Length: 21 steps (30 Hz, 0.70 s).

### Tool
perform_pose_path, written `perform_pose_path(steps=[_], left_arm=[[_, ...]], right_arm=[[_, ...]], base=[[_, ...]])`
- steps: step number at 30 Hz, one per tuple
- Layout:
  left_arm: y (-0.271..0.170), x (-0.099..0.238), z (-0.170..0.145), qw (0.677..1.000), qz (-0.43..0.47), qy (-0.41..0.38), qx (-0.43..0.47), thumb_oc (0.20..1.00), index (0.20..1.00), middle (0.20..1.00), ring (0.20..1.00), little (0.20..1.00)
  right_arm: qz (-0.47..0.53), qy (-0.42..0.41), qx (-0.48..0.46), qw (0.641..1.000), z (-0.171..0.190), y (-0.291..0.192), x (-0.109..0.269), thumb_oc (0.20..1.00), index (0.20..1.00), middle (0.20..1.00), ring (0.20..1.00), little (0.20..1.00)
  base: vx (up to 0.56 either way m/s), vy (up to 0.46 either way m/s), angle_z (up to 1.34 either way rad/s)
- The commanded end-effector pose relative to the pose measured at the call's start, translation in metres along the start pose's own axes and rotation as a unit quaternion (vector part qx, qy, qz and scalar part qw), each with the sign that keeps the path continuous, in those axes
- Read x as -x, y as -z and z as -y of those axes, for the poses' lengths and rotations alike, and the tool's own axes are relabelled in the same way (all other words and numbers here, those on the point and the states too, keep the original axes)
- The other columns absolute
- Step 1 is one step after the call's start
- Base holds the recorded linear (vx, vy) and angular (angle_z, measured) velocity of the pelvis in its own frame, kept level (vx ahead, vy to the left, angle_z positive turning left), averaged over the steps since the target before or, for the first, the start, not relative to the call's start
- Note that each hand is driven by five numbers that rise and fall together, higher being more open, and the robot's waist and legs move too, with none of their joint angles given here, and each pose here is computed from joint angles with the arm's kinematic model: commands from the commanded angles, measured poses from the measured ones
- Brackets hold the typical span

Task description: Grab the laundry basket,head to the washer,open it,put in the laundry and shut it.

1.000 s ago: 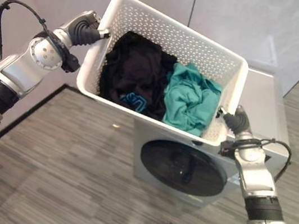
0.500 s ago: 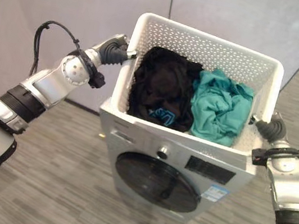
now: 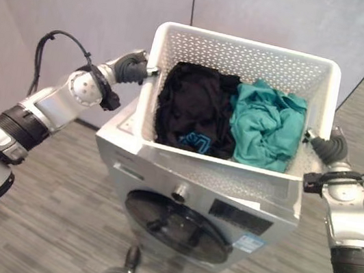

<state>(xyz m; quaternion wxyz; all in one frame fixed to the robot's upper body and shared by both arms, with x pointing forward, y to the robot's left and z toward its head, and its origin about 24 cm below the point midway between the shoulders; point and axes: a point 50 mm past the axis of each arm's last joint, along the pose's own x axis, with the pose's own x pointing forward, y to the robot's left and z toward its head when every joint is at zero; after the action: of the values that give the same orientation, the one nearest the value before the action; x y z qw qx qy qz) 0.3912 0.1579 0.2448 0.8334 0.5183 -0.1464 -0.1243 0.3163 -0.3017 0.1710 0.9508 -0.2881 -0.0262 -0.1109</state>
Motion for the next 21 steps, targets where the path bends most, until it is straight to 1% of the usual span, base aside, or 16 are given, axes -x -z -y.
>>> perform_pose_path(steps=[1,3,6,7,10,11,14,21], left_arm=[[-0.047,-0.007,-0.029,0.994,0.096,-0.048,-0.022,0.200,0.200,0.200,0.200,0.200],[-0.053,-0.008,-0.019,0.993,0.112,-0.035,-0.016,0.200,0.200,0.200,0.200,0.200],[-0.058,-0.008,-0.012,0.992,0.120,-0.021,-0.018,0.200,0.200,0.200,0.200,0.200],[-0.067,-0.008,-0.002,0.990,0.138,0.000,-0.014,0.200,0.200,0.200,0.200,0.200],[-0.071,-0.007,0.009,0.989,0.148,0.014,0.002,0.200,0.200,0.200,0.200,0.200],[-0.076,-0.008,0.020,0.987,0.156,0.026,0.014,0.200,0.200,0.200,0.200,0.200],[-0.087,-0.011,0.032,0.984,0.170,0.039,0.025,0.200,0.200,0.200,0.200,0.200],[-0.095,-0.010,0.049,0.979,0.187,0.066,0.035,0.200,0.200,0.200,0.200,0.200]], right_arm=[[0.102,-0.026,-0.030,0.994,-0.016,-0.040,-0.002,0.200,0.200,0.200,0.200,0.200],[0.098,-0.036,-0.044,0.994,-0.024,-0.034,0.002,0.200,0.200,0.200,0.200,0.200],[0.087,-0.049,-0.054,0.994,-0.028,-0.025,0.010,0.200,0.200,0.200,0.200,0.200],[0.083,-0.057,-0.060,0.993,-0.032,-0.021,0.016,0.200,0.200,0.200,0.200,0.200],[0.073,-0.059,-0.062,0.994,-0.035,-0.013,0.021,0.200,0.200,0.200,0.200,0.200],[0.064,-0.055,-0.058,0.995,-0.034,-0.007,0.024,0.200,0.200,0.200,0.200,0.200],[0.052,-0.055,-0.061,0.995,-0.035,0.000,0.029,0.200,0.200,0.200,0.200,0.200],[0.025,-0.081,-0.092,0.992,-0.051,0.018,0.045,0.200,0.200,0.200,0.200,0.200]], base=[[0.24,0.224,-0.28],[0.13,0.091,-0.49],[0.07,-0.013,0.15],[0.02,-0.064,0.24],[0.00,-0.075,0.00],[-0.04,-0.083,-0.06],[-0.05,-0.083,0.16],[-0.01,-0.039,0.16]])
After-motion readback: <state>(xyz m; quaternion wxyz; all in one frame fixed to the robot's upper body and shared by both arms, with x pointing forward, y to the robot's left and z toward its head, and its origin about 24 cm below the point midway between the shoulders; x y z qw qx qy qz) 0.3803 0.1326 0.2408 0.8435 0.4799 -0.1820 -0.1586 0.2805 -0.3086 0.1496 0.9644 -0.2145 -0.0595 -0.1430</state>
